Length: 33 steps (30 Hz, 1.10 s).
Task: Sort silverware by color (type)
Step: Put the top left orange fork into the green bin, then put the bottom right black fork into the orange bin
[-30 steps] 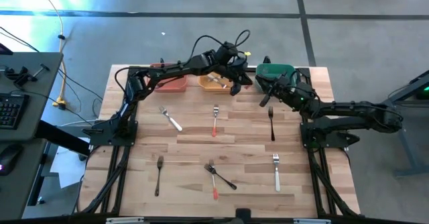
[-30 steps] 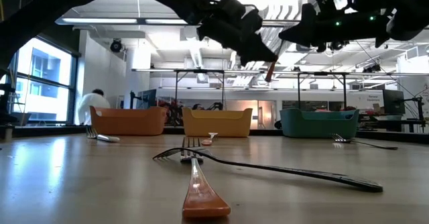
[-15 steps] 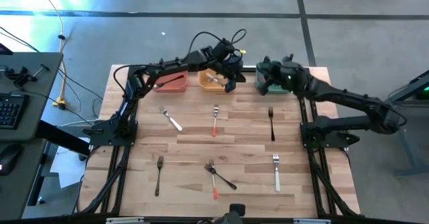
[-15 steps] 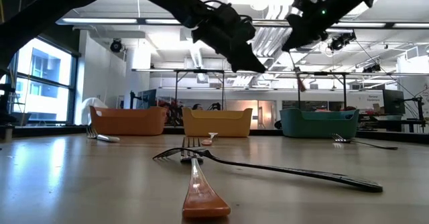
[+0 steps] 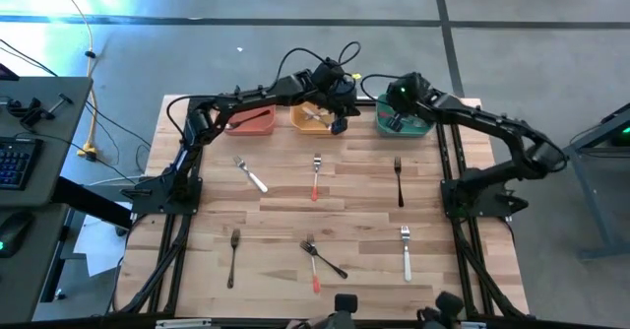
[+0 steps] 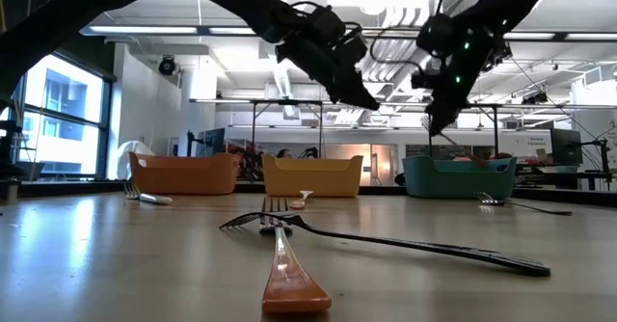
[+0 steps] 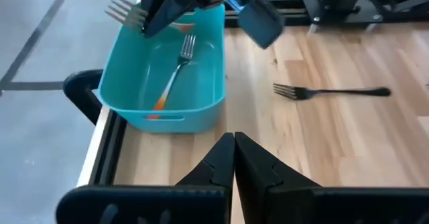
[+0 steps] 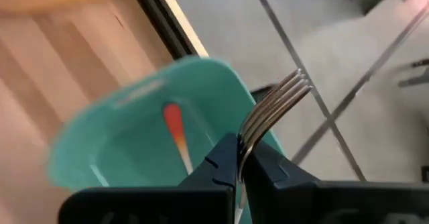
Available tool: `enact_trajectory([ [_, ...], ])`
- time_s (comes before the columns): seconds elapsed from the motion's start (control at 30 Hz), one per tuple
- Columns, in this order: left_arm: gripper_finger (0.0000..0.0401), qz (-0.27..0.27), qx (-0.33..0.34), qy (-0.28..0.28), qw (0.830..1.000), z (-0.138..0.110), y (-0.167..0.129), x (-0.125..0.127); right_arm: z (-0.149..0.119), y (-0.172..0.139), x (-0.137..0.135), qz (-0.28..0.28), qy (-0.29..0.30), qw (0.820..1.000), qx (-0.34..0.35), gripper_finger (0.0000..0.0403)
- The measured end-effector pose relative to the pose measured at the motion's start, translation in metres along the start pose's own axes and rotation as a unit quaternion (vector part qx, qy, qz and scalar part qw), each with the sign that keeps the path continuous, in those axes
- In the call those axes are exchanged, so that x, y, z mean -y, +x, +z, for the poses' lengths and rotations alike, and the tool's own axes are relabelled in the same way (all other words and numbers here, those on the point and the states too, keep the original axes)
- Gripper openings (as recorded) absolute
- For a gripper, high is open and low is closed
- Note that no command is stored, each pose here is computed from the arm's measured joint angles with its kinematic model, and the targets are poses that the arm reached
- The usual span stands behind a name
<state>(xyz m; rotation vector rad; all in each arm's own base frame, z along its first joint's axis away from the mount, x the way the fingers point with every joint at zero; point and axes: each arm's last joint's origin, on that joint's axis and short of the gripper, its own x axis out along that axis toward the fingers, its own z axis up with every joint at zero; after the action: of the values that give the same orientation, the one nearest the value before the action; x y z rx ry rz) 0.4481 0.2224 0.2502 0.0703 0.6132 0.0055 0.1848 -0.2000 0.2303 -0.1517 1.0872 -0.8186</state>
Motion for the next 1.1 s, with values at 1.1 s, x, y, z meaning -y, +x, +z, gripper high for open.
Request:
enact_trajectory([
  [1.1,0.0,0.145,0.162,0.031,0.976,-0.172,-0.149,0.119,0.018,0.031,-0.017,0.034,-0.001,0.997,-0.076,0.0071],
])
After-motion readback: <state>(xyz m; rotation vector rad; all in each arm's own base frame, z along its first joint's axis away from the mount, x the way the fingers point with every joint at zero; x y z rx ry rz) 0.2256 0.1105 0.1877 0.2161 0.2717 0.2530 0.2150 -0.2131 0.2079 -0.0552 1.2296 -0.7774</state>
